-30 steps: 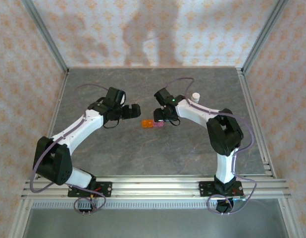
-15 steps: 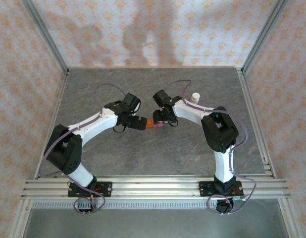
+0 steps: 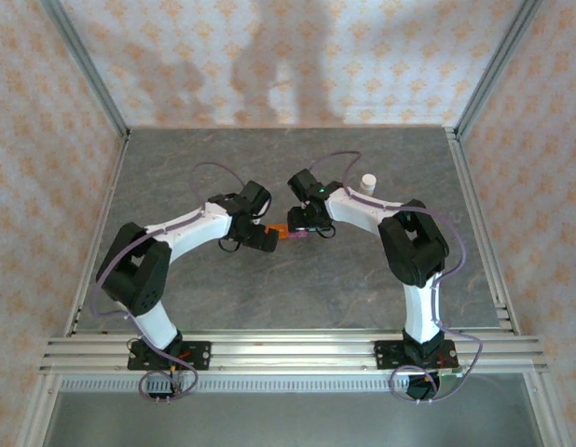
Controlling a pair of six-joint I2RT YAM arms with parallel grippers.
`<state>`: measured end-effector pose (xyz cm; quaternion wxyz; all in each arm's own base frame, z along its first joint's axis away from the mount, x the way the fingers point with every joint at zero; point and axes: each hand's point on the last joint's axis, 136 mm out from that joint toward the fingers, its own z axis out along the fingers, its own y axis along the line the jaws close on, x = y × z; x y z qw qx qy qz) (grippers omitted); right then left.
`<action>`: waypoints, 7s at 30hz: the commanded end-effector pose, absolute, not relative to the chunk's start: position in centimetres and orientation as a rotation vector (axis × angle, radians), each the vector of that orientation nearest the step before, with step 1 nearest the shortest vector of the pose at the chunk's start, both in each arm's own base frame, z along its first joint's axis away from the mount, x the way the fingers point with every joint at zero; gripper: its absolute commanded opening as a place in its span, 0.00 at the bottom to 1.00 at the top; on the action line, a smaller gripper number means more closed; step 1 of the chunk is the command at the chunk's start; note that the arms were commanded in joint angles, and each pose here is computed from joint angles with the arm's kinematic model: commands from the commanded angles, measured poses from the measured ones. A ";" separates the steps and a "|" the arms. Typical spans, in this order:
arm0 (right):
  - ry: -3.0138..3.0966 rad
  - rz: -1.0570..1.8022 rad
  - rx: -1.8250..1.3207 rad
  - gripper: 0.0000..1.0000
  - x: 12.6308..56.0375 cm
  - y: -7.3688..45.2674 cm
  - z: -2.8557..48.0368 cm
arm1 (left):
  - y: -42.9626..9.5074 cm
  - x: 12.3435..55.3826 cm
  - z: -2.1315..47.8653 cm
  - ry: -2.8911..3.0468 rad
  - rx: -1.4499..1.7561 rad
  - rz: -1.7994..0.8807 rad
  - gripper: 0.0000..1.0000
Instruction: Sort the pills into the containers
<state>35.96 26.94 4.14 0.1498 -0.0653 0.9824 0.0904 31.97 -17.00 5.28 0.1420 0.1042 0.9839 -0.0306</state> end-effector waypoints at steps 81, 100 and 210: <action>2.534 -0.071 0.115 0.85 43.9 14.5 18.9 | -13.5 36.4 19.4 2.428 -0.068 -0.244 1.00; 2.709 -0.072 0.357 0.84 50.0 7.0 13.9 | -7.9 35.7 19.7 2.251 -0.319 -0.173 1.00; 2.683 1.152 -0.524 0.28 33.9 34.2 25.7 | -22.7 37.8 21.2 1.775 0.673 -0.463 0.62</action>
